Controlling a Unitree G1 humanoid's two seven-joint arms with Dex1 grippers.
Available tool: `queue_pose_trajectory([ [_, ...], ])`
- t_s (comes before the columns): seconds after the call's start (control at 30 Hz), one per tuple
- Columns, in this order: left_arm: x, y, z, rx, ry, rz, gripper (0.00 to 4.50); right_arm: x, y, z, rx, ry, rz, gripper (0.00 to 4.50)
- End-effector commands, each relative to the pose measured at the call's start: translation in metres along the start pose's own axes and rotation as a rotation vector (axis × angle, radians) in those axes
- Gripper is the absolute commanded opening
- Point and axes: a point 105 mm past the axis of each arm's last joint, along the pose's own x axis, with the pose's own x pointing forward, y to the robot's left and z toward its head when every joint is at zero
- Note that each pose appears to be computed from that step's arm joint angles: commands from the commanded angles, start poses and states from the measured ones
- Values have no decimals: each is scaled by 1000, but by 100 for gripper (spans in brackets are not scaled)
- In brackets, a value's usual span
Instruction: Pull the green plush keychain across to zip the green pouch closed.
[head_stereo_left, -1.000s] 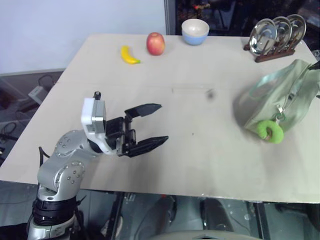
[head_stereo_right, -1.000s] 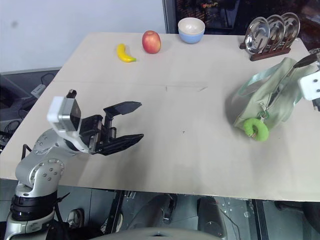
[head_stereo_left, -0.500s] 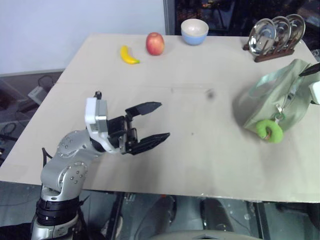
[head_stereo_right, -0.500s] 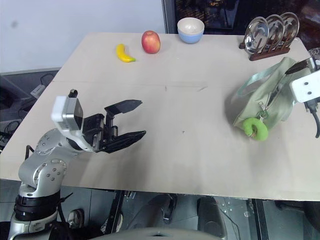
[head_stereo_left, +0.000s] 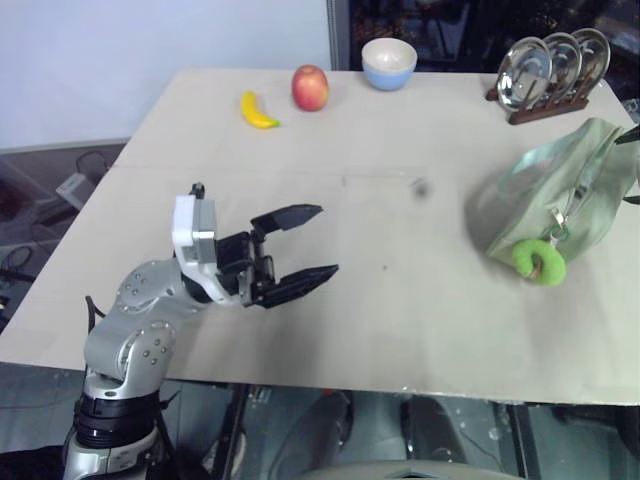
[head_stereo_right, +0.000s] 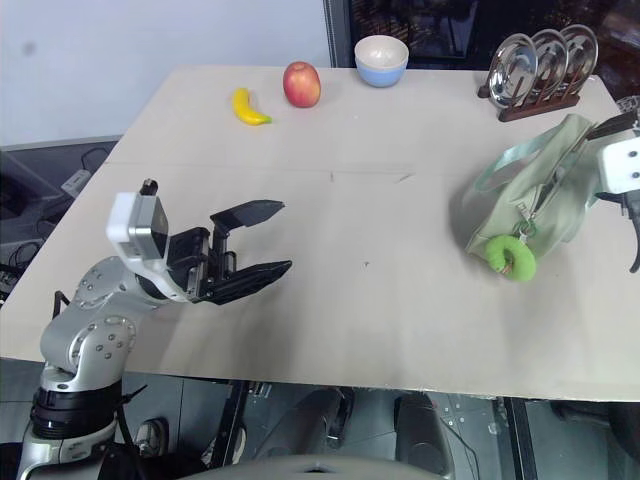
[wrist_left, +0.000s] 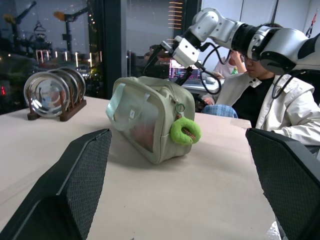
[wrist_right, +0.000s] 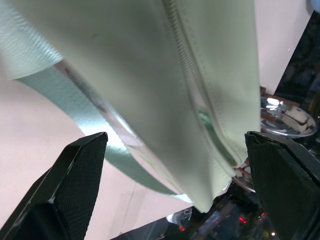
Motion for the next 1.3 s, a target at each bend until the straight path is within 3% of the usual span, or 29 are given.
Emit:
queue_pose_trajectory([
  [0.03, 2, -1, 6, 38, -18, -20, 449, -13, -12, 1, -22, 5, -85, 424],
  [0.53, 3, -2, 4, 30, -19, -14, 450, -19, -29, -4, 107, -2, -229, 434],
  [0.63, 3, -1, 4, 30, -20, -13, 450, -20, -29, -3, 125, -10, -226, 359],
  [0.87, 4, 0, 2, 26, -25, -9, 450, -22, -38, -1, 122, -5, -285, 3],
  [1.13, 4, 0, 2, 26, -31, -6, 450, -21, -27, -4, 132, 0, -219, 3],
  [1.3, 3, 0, 1, 26, -31, -3, 450, -21, -20, -7, 92, 39, -173, 160],
])
